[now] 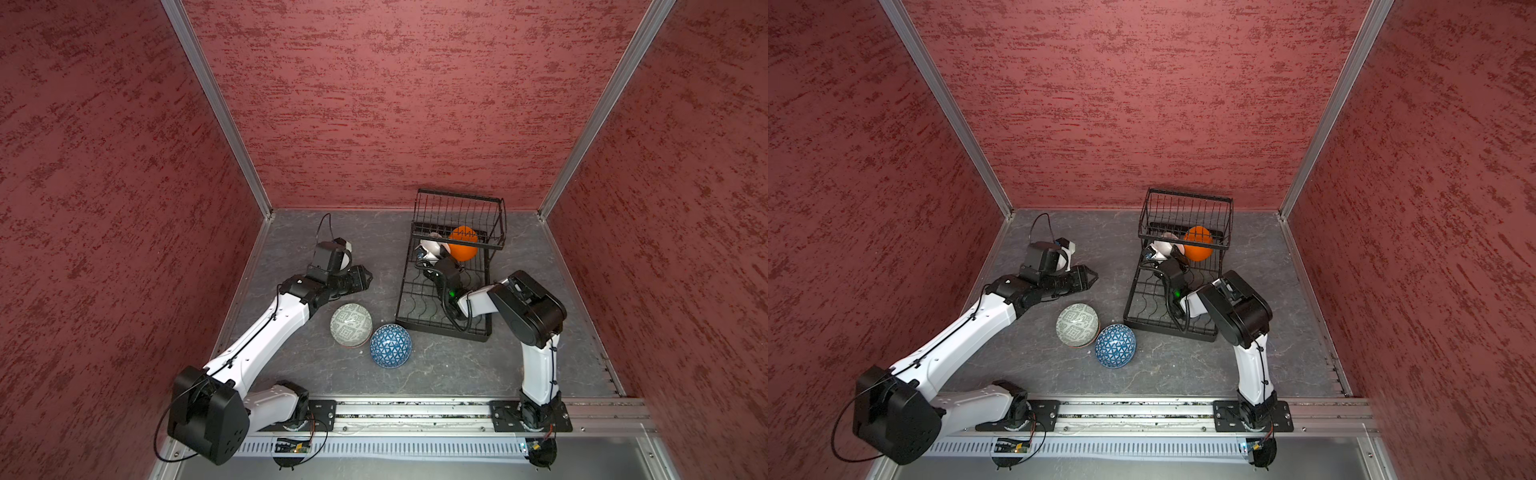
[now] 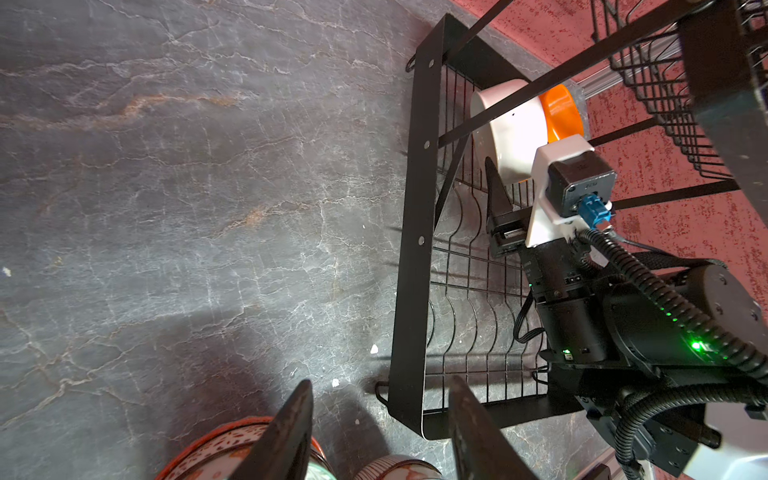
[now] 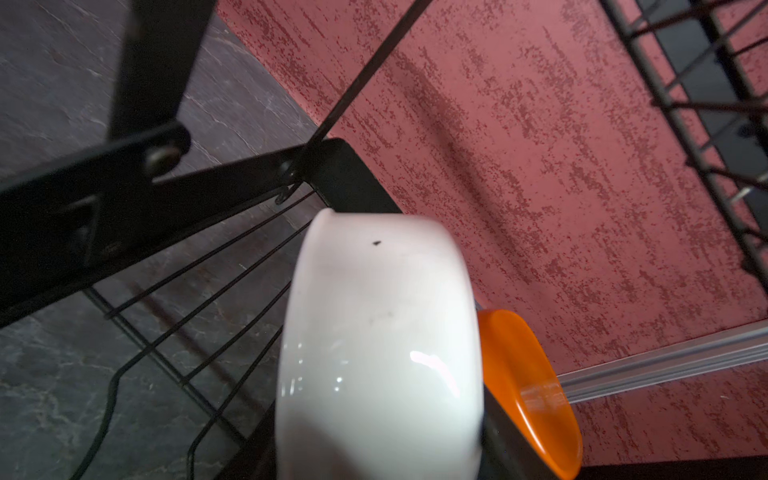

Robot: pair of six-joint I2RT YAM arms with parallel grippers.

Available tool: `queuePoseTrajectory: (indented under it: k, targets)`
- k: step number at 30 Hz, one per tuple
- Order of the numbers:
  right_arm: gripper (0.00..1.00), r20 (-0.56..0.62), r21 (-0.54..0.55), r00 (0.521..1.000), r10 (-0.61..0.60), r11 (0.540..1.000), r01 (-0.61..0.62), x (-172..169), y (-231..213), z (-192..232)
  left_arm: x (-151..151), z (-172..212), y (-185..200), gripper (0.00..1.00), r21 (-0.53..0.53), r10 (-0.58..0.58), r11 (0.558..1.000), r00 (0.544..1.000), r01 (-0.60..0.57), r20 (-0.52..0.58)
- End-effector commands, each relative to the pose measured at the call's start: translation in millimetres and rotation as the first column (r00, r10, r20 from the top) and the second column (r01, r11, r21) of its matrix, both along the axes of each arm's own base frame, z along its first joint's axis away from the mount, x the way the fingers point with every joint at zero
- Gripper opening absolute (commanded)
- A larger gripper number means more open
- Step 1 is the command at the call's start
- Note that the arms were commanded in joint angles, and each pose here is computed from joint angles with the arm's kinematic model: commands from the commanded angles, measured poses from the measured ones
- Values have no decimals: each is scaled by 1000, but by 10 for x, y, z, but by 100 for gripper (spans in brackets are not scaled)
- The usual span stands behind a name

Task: Load the bowls into the dish rack

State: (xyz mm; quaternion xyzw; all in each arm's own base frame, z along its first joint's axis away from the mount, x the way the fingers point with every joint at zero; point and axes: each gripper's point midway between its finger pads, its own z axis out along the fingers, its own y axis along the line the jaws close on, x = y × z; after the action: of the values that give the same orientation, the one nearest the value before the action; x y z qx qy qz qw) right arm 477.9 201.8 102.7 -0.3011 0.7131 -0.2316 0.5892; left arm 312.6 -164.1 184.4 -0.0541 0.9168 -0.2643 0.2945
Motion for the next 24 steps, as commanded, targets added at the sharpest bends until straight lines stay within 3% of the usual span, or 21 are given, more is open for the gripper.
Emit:
queuePoseTrajectory:
  k: [1, 11, 24]
  targets:
    - [54, 51, -24, 998, 21, 1000, -20, 98, 69, 130, 24, -16, 1, 52, -5, -13, 1000, 1000, 13, 11]
    - [72, 22, -26, 998, 55, 998, -54, 92, 133, 117, 11, -15, 56, 52, -9, -2, 1000, 1000, 2, 15]
    - [82, -7, -53, 998, 70, 996, -70, 130, 179, 34, 0, 12, 76, 52, -16, 0, 1000, 1000, 1, 18]
